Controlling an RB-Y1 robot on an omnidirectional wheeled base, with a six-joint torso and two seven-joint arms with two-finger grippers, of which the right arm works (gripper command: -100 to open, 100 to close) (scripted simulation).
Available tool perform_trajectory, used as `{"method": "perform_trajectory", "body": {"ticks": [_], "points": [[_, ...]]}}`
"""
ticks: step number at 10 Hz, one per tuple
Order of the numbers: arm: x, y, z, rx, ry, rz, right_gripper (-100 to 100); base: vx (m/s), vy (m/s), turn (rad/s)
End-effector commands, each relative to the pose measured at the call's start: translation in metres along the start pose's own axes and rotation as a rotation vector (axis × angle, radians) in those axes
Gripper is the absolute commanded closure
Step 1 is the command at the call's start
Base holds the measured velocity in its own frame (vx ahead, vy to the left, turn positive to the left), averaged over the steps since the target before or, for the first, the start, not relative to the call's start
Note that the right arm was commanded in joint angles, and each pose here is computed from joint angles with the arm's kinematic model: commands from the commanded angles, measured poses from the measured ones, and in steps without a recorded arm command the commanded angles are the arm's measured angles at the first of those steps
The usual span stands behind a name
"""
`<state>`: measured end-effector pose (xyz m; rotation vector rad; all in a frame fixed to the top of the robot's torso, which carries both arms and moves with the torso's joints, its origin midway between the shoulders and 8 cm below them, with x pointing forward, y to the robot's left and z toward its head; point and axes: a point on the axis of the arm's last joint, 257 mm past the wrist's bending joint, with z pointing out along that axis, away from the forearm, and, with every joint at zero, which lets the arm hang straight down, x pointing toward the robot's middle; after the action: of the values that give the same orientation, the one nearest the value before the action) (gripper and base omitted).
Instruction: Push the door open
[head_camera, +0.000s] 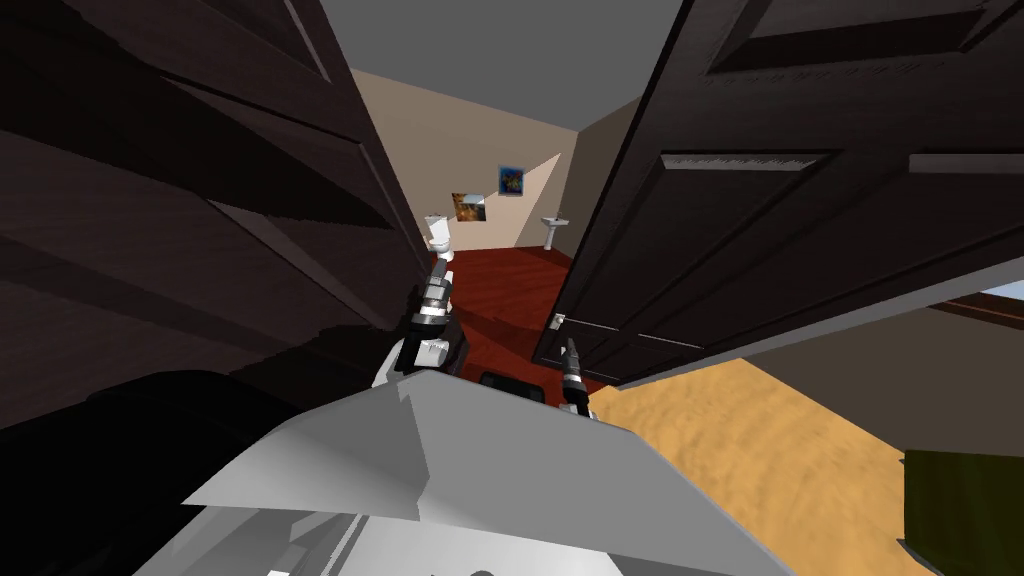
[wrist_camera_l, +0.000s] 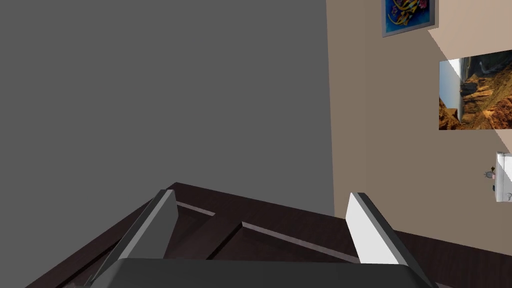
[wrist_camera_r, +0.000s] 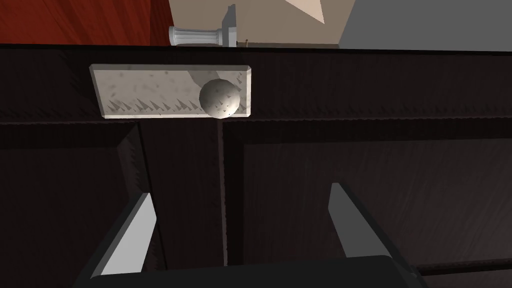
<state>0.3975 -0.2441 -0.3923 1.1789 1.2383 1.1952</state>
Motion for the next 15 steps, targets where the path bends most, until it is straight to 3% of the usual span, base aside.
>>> {"method": "perform_trajectory", "body": {"ticks": [1, 8, 9, 14, 15], "points": [[-0.003, 0.0, 0.0005, -0.003, -0.001, -0.007, -100, 0.161, 0.015, 0.013], [-0.004, 0.001, 0.0019, -0.012, -0.013, -0.005, -100, 0.188, 0.004, 0.017], [-0.004, 0.001, 0.0019, -0.012, -0.013, -0.005, 100, -0.023, 0.0, -0.004], [-0.004, 0.001, 0.0019, -0.012, -0.013, -0.005, 100, -0.018, -0.001, 0.003], [-0.015, -0.002, 0.0026, -0.004, -0.035, -0.015, 100, 0.097, 0.047, -0.065]]}}
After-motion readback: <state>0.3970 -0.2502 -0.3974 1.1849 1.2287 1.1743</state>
